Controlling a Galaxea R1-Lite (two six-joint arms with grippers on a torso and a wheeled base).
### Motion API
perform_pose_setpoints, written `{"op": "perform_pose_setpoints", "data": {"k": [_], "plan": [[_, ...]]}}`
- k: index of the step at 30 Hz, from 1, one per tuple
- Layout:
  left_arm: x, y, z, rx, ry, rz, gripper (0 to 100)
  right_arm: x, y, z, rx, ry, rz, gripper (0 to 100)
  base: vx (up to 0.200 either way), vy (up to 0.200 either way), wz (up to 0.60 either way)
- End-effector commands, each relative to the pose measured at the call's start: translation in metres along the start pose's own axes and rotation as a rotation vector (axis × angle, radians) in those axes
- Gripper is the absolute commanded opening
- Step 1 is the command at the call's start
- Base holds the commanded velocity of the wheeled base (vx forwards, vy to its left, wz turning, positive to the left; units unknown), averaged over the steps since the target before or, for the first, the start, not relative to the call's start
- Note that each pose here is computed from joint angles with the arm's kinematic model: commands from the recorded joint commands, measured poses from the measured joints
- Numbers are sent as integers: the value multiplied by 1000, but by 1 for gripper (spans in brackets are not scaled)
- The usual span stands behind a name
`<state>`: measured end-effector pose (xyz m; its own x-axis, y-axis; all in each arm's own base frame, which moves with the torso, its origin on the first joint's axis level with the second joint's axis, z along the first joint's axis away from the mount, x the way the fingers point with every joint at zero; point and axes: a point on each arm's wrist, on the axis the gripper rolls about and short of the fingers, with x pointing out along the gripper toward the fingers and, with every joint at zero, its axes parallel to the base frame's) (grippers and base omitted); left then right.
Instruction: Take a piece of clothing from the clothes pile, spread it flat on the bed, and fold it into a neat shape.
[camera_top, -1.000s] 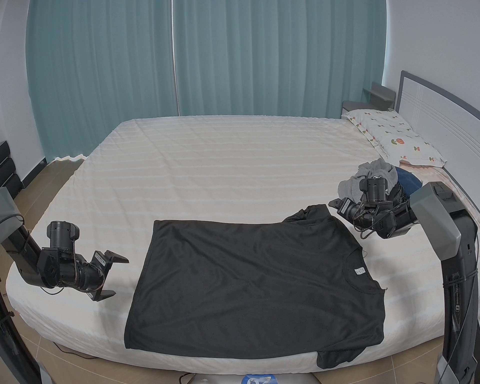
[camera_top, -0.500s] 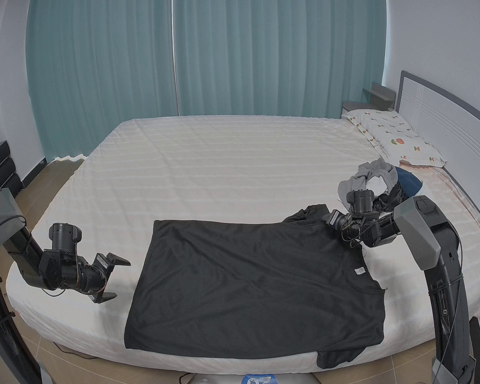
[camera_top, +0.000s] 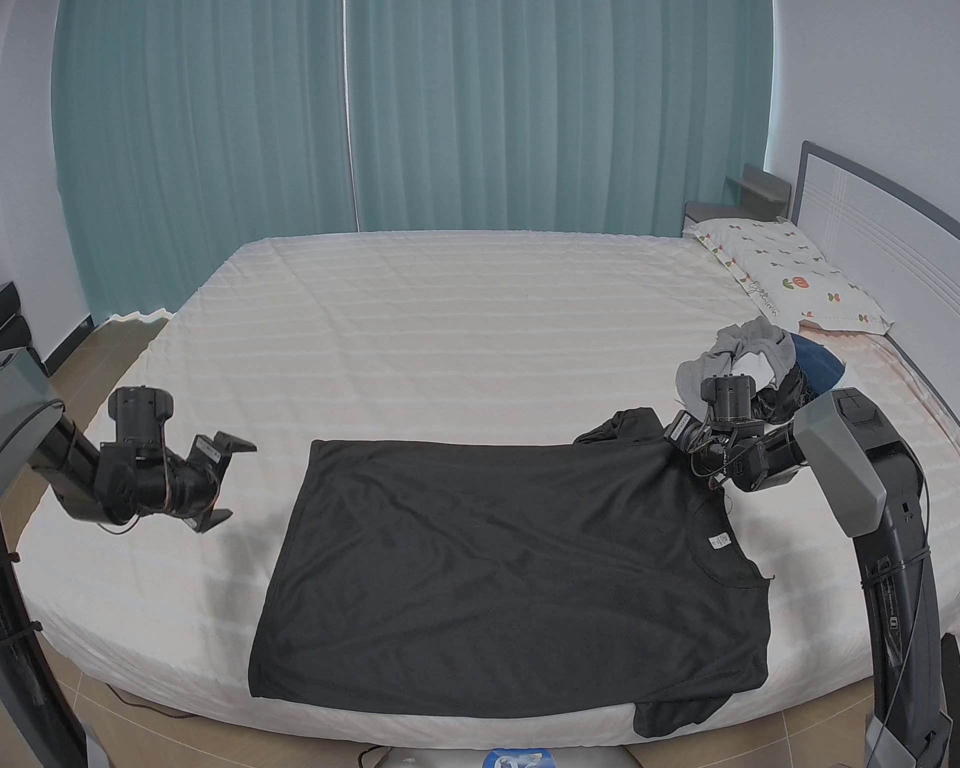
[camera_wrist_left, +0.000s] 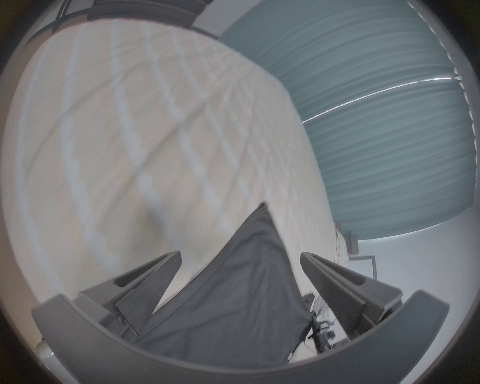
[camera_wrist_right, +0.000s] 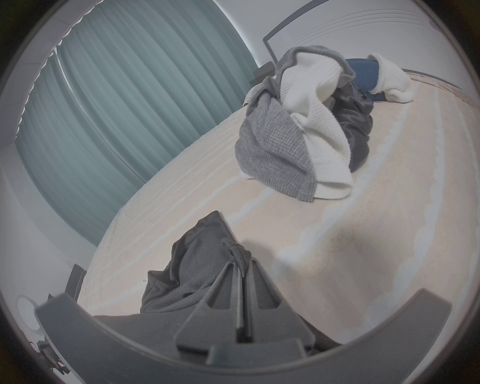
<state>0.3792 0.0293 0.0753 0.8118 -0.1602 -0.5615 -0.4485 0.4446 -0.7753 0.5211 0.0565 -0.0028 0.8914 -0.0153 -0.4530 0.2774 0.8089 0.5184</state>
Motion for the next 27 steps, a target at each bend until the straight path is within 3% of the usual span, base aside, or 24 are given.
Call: {"op": "perform_pose_setpoints", "data": {"k": [1,12,19,27], "plan": [[75,-13,-10,30,-36,2,100,-10,11,9,37,-45,-4,0,0,0,0],[143,-45,-15,73,-28,-64,100,-12,13,2,29,-38,-17,0,0,0,0],[160,-37,-22,86,-53,-44,100,-12,16,-2,27,-34,-10,0,0,0,0],[172,-31,-36,168,-108,-20,100,-13,21,-5,24,-30,-3,0,0,0,0]]}}
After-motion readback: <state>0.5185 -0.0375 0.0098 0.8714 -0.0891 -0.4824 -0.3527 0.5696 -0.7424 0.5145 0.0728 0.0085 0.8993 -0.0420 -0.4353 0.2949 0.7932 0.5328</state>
